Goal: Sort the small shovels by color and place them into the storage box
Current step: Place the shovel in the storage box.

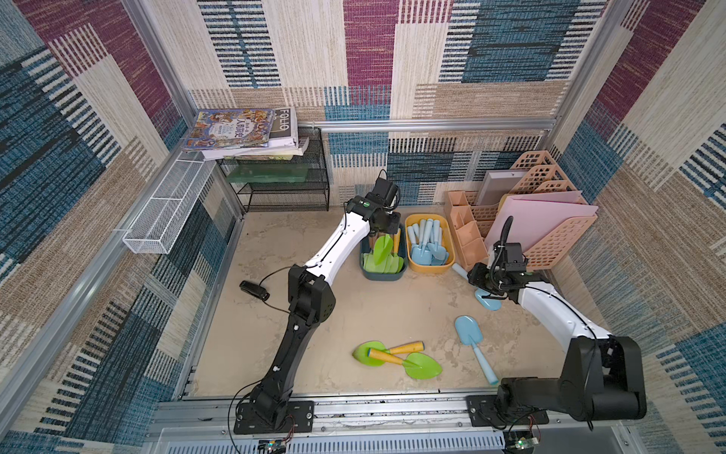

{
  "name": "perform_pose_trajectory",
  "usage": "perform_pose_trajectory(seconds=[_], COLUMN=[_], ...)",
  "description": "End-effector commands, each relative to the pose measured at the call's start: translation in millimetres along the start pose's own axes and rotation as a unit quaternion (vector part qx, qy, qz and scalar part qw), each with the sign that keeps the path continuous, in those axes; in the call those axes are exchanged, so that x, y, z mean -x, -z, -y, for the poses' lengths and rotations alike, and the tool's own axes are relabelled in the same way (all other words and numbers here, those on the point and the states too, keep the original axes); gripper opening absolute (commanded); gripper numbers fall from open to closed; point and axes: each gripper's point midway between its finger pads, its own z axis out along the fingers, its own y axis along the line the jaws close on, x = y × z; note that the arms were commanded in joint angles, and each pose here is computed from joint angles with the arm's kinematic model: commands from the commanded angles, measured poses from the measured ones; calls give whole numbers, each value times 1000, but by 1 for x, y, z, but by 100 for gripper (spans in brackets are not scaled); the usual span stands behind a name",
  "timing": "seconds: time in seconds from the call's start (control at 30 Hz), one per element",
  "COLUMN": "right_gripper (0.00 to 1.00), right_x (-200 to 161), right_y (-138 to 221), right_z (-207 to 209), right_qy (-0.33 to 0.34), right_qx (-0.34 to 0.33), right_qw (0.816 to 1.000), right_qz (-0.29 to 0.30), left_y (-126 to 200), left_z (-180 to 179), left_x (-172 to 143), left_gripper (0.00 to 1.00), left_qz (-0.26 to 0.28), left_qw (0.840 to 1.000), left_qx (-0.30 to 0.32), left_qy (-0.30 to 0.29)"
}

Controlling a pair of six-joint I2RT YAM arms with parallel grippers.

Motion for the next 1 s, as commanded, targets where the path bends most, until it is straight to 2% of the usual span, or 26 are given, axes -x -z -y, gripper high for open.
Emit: perform_pose_trajectory(seconds=[0.0,0.2,0.43,0.47,0.6,0.63,0.77,0.97], right_gripper=[48,48,48,48,49,49,50,52], right_x=[1,-1,-4,-5,-5,-5,-9,-13], right_y=[-3,-5,-7,-8,-8,-8,-6,-3], right_z=[0,-1,1,1,3,3,8,20], right_qy=[4,6,6,7,3,2,-2,-27], right_qx=[1,6,2,2,-3,-4,-14,-32], right_qw=[1000,1000,1000,1000,1000,1000,1000,999], right_qz=[0,-2,-5,-6,-7,-7,-13,-19], left_y=[-13,-41,-57,-57,-42,-35,1,47], left_z=[2,-6,-11,-11,-2,2,13,14], left_x=[4,-20,-32,-33,-34,-33,-29,-41], left_gripper=[0,0,0,5,42,48,57,59], left_qz=[13,-16,-27,-29,-30,-28,-12,11], left_qw=[999,999,998,998,998,999,999,998], left_qx=[-9,9,22,23,17,14,20,32], left_qy=[40,48,44,44,44,43,38,46])
